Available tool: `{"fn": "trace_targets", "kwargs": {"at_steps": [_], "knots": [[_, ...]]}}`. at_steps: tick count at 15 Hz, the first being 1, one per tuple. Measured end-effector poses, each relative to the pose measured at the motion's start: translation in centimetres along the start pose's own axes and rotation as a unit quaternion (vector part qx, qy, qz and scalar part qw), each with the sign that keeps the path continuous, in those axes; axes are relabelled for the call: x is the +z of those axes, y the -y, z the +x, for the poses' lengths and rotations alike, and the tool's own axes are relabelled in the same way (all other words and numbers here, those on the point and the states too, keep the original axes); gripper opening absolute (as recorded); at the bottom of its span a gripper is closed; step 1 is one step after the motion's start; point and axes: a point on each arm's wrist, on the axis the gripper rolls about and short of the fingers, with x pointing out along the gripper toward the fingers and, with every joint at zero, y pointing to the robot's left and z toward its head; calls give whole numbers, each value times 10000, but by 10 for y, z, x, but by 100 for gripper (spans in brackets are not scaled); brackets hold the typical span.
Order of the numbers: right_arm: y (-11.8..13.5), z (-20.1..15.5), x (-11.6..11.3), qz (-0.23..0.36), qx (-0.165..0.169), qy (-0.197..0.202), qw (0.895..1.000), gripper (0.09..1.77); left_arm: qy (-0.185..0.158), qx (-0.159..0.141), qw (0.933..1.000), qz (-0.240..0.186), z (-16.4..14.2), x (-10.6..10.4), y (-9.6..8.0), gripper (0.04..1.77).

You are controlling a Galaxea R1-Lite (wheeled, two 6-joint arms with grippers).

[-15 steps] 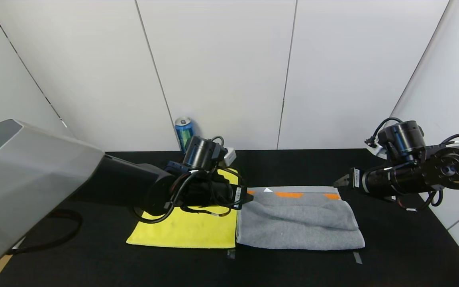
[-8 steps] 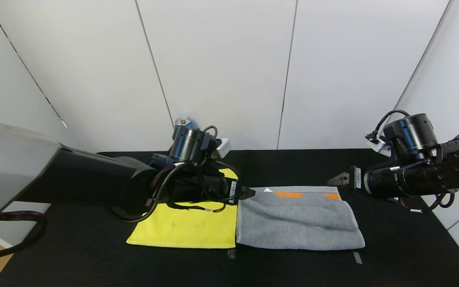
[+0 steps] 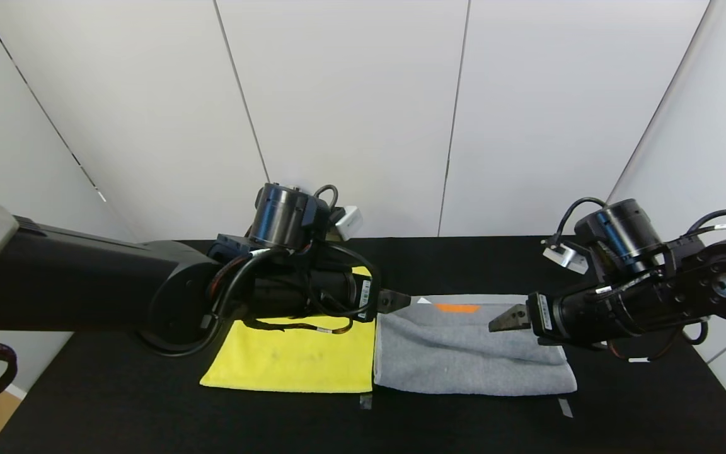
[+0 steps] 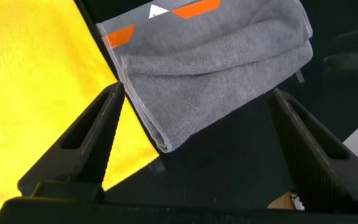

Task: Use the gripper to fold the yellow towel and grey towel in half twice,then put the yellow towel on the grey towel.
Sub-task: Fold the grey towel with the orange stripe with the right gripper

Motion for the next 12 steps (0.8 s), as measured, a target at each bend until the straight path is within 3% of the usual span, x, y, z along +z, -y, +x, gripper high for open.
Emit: {"fn": "trace_targets", "kwargs": {"at_steps": [6,12], "knots": [[3,37,-4,19,-81,-472,9989,168,75,-3,10000,5,-5,3,1,168],[3,39,-5,19,-85,-494,9987,168,75,-3,10000,5,-5,3,1,168]]}}
